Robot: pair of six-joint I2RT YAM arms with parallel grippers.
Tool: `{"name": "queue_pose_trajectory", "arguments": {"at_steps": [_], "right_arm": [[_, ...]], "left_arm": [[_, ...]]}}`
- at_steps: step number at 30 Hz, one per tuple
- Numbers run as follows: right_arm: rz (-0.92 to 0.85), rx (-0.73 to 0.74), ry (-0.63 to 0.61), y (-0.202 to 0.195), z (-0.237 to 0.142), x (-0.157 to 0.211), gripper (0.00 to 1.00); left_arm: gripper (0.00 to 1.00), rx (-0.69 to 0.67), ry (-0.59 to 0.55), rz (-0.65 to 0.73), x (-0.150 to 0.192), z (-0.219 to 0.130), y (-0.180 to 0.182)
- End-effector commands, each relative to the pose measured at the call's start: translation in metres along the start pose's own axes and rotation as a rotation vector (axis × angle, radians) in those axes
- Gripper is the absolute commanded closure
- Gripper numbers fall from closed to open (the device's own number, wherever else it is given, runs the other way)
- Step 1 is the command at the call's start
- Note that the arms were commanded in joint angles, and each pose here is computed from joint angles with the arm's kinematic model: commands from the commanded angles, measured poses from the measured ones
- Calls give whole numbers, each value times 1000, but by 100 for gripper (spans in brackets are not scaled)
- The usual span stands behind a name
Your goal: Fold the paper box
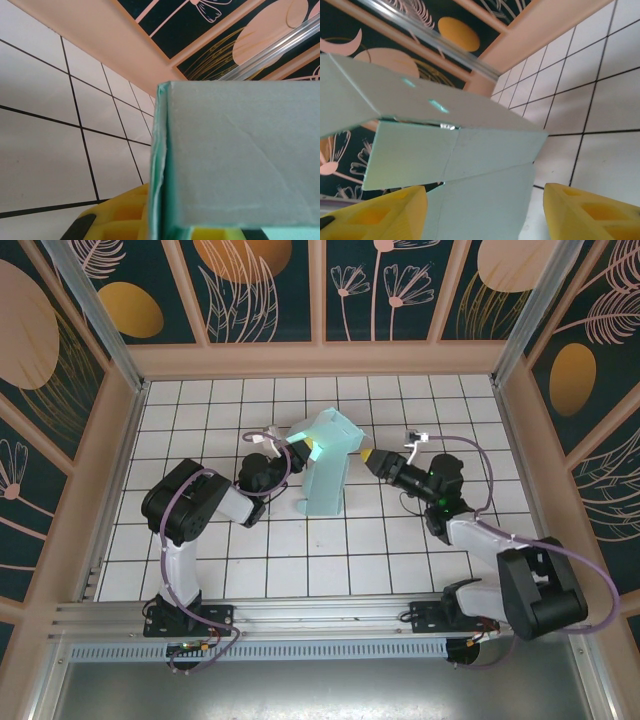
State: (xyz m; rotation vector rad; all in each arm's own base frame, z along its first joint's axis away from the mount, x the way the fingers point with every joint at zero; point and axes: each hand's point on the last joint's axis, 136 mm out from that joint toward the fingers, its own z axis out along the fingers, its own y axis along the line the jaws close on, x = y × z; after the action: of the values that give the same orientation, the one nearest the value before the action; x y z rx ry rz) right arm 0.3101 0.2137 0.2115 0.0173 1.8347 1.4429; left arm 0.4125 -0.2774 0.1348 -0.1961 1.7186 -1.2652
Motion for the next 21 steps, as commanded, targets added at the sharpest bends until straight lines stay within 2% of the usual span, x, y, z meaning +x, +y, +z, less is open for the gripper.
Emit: {"name": "queue_pose_trajectory", "arguments": {"at_steps": [1, 12, 21], "right_arm": [[-33, -101, -7, 29, 12, -9, 38], [-17, -108, 38, 28, 27, -3, 46], [-38, -115, -17, 35, 17, -16, 45]], "left_arm": [[100, 89, -40, 12, -15, 2, -26], [100, 67, -26, 29, -9, 4, -18], [100, 63, -17, 27, -6, 6, -13]]}}
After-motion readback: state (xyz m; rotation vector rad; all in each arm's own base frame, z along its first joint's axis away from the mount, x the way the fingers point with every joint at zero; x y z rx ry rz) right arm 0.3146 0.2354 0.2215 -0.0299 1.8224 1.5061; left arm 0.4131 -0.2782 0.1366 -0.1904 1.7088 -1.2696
